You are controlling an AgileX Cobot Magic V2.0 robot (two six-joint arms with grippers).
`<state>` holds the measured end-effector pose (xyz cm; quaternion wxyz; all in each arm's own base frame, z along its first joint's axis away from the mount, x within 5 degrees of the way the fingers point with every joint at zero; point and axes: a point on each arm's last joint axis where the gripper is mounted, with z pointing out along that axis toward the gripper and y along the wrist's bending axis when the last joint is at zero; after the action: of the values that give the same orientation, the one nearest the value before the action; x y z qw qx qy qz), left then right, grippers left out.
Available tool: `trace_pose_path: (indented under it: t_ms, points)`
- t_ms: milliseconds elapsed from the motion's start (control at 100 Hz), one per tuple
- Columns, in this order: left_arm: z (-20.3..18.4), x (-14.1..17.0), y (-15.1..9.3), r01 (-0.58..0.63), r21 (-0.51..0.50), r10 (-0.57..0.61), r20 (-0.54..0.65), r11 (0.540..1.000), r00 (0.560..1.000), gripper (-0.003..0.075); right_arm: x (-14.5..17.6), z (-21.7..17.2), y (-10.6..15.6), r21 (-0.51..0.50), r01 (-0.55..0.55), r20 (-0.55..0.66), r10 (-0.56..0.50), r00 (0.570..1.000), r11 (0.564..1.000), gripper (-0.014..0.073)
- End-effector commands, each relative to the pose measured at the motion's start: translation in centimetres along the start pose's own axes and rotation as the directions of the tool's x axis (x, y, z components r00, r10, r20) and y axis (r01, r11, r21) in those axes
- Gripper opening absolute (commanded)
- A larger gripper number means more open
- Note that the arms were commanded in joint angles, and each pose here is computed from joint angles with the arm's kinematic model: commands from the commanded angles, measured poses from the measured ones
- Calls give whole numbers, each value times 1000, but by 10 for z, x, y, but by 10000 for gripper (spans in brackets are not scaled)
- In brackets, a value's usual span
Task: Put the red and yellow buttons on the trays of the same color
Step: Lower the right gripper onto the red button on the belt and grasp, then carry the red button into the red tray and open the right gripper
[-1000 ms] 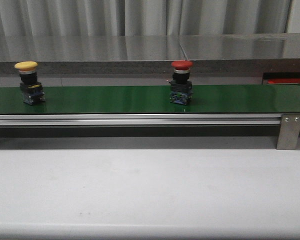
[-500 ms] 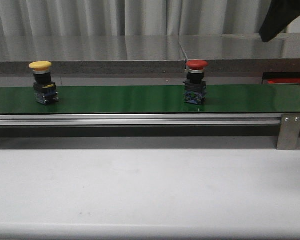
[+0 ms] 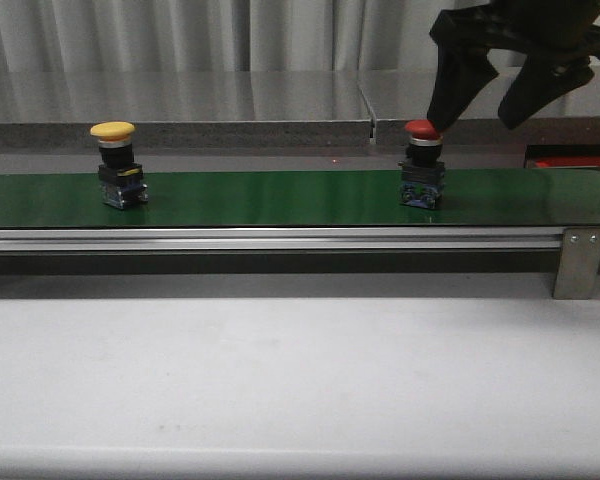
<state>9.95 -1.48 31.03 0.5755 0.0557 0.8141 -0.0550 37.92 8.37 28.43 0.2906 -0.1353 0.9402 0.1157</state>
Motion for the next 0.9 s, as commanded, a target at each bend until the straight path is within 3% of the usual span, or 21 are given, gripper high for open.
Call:
trace_pose_path:
  t_ms: [0,230,300,470,540,700,890]
  points:
    - [-3,-15,0,17,0,-17,95,1000,995,-19,-22,-14,3,-2,24,84,-24,996,1000,596]
    - [-3,-15,0,17,0,-17,95,1000,995,-19,-36,12,-3,-3,30,56,-30,998,1000,594]
    - [-3,-15,0,17,0,-17,95,1000,995,-19,-37,20,-5,0,36,34,-36,999,999,554]
    - [-3,-15,0,17,-1,-17,96,1000,995,-19,-36,20,-9,8,28,-32,-27,999,1000,185]
    - [-3,-15,0,17,-1,-17,96,1000,995,-19,-42,11,-14,24,34,-36,-33,999,999,111]
    - [-3,-15,0,17,-1,-17,96,1000,995,-19,-60,-25,-42,97,26,-12,-25,1000,995,106]
    - [-3,-15,0,17,-1,-17,96,1000,995,-19,-64,-69,-115,217,-108,86,91,992,970,106]
